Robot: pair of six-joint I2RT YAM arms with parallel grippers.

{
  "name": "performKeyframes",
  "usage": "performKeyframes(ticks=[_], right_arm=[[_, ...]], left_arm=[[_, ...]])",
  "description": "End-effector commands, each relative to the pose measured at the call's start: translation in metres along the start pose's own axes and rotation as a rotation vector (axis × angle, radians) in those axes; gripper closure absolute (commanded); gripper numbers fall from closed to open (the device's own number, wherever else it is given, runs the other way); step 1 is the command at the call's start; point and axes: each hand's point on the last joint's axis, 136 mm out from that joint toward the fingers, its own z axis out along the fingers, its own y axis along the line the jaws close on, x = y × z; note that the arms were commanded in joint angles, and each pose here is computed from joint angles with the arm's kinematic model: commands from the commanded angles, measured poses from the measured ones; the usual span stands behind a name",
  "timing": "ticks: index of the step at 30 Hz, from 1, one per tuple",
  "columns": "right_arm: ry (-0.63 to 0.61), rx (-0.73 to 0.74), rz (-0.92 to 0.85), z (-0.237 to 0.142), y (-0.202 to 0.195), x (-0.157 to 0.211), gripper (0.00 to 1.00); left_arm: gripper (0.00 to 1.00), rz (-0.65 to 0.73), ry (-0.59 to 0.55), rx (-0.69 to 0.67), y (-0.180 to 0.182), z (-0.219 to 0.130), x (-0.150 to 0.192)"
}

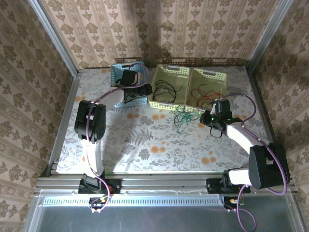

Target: Untangle the cables

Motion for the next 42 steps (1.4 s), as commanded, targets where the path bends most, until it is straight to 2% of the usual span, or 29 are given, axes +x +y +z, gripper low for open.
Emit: performKeyframes(ticks=[1,12,19,25,33,36,39,42], right_arm=[[0.003,-0.004,-0.024,-0.001,0.004,-0.002,0.9],[0.003,-0.006,-0.027,-0.001,0.004,-0.002,0.9],[0.003,-0.008,-0.031,-0.002,0.005,-0.003,0.9],[0.006,-0.012,-0.032,-0.001,0.005,-0.002,0.9],[0.009,-0.017,-0.036,-0.001,0.007,-0.002,0.9],[0.01,-0.016,-0.034,0.0,0.006,-0.002,0.9],[0.01,-0.019,-0.037,-0.001,0.007,-0.002,0.9],[0.009,-0.021,-0.037,-0.001,0.007,-0.002,0.9]], left_arm=[[0.32,-0.02,0.03,-0.024,0.007,0.009,0.011],[0.41,-0.033,-0.015,-0.033,0.008,0.015,-0.001],[0.56,-0.029,-0.041,-0.029,0.004,0.016,-0.011],[0.77,-0.01,-0.049,-0.028,0.0,0.014,-0.015],[0.88,0.025,-0.068,-0.026,-0.01,0.004,-0.021],[0.87,0.036,-0.077,-0.03,-0.014,-0.001,-0.023],[0.75,0.049,-0.08,-0.032,-0.017,-0.003,-0.022],[0.71,0.061,-0.085,-0.042,-0.016,-0.003,-0.022]])
